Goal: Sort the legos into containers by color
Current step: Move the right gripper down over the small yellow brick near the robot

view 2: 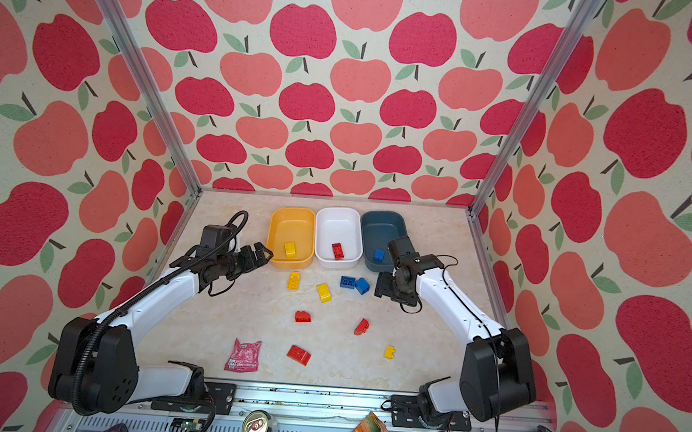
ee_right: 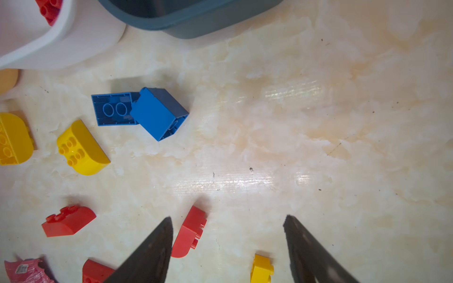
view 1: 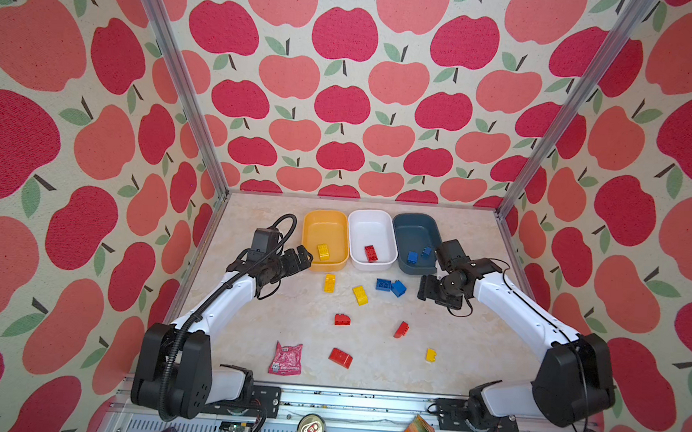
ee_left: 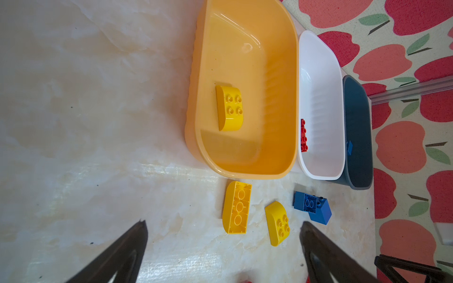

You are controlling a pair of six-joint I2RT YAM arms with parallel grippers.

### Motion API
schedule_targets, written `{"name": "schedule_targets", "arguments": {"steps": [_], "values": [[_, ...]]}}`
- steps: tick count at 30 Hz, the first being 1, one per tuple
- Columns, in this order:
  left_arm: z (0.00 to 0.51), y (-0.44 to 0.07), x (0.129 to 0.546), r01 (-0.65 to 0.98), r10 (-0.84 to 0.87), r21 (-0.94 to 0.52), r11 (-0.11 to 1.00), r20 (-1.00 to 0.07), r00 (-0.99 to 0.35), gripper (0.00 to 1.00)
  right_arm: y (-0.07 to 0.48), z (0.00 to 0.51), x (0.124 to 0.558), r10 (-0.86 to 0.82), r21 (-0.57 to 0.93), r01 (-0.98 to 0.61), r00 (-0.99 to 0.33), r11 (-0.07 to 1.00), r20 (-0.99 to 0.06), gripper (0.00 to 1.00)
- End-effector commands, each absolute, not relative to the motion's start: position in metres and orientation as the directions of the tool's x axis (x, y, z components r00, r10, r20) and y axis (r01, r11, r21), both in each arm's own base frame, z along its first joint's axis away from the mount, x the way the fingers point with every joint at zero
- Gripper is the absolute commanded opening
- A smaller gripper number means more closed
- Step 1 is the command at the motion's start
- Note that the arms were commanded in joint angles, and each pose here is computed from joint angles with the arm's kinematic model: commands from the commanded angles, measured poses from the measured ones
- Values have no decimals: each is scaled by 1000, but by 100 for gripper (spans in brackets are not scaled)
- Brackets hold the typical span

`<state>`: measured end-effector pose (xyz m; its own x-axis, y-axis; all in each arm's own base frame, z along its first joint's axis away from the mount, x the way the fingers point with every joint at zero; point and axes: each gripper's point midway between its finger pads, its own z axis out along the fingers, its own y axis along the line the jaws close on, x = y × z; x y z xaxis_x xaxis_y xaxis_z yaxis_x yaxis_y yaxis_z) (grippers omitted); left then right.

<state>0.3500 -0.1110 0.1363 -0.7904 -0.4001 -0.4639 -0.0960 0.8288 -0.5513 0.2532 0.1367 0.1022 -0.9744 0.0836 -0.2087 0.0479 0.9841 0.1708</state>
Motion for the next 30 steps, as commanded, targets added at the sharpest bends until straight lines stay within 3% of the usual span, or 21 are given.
{"name": "schedule_targets", "arguments": {"steps": [1, 12, 30], "values": [[128, -112, 350, -112, -410, -559, 821, -442, -798, 99, 134, 90, 222, 118, 153, 98, -984, 983, -130, 74], [127, -112, 350, -110, -409, -561, 820, -441, -799, 99, 129, 51, 152, 126, 83, 126, -992, 989, 2, 71], [128, -113, 348, -111, -412, -564, 818, -439, -799, 99, 117, 23, 129, 183, 48, 185, -982, 982, 42, 54]]}}
